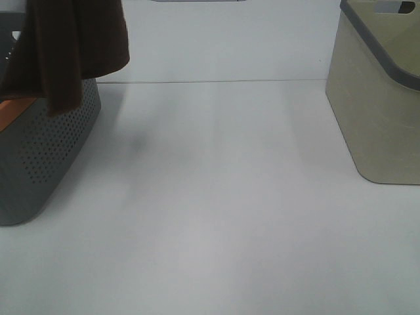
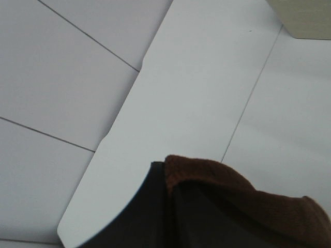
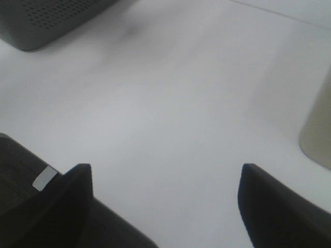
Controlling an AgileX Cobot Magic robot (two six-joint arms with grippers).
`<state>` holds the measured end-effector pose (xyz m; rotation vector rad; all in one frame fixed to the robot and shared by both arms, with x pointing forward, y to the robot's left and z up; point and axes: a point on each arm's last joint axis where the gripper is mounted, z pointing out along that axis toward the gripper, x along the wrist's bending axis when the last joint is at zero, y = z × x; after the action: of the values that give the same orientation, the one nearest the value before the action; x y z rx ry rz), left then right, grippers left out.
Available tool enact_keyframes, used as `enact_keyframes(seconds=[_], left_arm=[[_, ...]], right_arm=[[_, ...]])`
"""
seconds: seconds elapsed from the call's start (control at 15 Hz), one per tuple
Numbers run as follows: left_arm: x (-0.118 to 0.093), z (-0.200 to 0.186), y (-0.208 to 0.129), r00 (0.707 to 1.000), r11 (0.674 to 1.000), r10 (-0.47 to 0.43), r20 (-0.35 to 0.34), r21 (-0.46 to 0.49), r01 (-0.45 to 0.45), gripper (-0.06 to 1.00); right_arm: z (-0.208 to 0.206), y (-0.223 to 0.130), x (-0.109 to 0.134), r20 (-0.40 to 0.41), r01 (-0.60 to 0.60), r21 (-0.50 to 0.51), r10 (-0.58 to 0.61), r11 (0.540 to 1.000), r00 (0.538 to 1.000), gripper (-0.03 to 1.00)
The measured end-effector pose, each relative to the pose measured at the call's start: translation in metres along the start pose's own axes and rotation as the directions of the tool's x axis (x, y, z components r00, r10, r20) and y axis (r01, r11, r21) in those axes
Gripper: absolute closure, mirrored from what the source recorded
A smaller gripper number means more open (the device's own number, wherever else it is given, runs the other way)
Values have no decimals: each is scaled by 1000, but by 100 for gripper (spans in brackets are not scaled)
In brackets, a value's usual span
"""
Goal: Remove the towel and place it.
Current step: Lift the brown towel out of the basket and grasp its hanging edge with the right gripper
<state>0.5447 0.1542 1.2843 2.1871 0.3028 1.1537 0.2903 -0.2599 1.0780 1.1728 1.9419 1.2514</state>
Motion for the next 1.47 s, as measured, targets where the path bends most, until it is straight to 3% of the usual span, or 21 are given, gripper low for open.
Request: enact_keyframes(seconds=[0.33, 0.93, 1.07, 1.47], left_arm=[[-36, 37, 35, 996, 988, 87, 35, -132, -82, 94], [-93, 100, 50, 972, 979, 160, 174, -152, -134, 94], [-110, 109, 56, 963, 977, 166, 212, -167, -132, 94], [-119, 108, 65, 956, 967, 199, 218, -201, -156, 94]], right_arm=[[53, 26, -24, -54, 117, -57, -120, 991, 991, 20], [127, 23, -49, -175, 69, -22, -72, 997, 982, 21], [145, 21, -50, -260, 51, -49, -62, 997, 964, 21], [177, 9, -47, -456, 20, -103, -65, 994, 888, 21]])
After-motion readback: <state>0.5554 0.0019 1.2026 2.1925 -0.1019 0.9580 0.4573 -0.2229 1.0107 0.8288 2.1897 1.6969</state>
